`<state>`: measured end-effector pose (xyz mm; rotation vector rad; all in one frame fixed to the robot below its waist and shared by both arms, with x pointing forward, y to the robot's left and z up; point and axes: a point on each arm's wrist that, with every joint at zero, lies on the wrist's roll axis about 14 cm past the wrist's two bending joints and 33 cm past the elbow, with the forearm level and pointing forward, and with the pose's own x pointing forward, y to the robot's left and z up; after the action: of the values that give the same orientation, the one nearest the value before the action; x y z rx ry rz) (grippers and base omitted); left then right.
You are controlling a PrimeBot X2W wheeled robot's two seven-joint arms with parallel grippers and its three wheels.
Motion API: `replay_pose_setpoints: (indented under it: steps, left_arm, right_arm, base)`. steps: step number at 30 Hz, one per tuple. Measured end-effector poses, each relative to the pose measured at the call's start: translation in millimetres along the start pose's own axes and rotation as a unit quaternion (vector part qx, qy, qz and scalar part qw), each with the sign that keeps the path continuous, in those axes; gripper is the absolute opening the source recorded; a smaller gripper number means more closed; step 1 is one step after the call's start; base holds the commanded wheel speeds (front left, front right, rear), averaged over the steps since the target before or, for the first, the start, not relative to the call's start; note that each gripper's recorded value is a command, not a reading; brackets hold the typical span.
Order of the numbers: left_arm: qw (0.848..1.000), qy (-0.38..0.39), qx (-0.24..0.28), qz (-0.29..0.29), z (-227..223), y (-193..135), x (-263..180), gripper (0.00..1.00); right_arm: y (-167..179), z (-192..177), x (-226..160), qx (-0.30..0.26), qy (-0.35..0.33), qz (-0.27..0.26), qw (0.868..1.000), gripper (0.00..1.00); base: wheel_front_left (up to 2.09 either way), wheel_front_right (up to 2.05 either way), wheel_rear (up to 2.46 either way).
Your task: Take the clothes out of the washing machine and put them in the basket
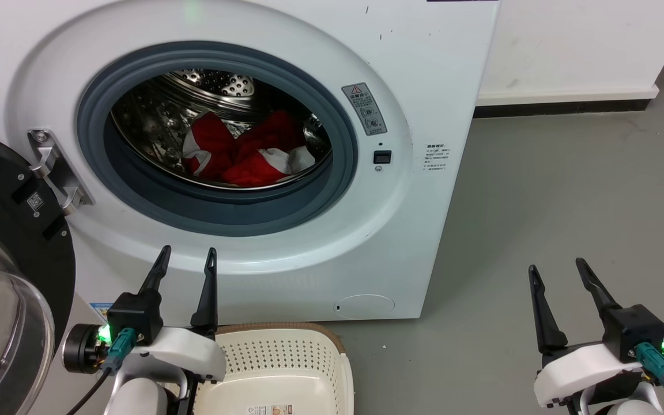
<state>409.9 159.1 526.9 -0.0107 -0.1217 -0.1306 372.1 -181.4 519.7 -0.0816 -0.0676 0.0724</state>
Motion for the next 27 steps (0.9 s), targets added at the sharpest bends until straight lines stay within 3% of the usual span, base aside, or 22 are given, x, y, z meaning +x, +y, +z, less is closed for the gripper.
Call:
replay_pose_setpoints:
  steps: [18, 27]
  left_arm:
    - [1.0, 0.01, -0.006, 0.006, -8, 2, 3, 1.0]
    - [1.0, 0.018, -0.004, -0.004, -15, 0, 35, 1.0]
  right_arm:
    - [-2, -6, 4, 0.013, 0.007, -0.003, 1.0, 1.0]
    - [-4, -10, 19, 0.018, 0.011, -0.006, 1.0, 1.0]
  base:
    - [0.0, 0.0, 0.0]
    - [0.0, 0.0, 0.0]
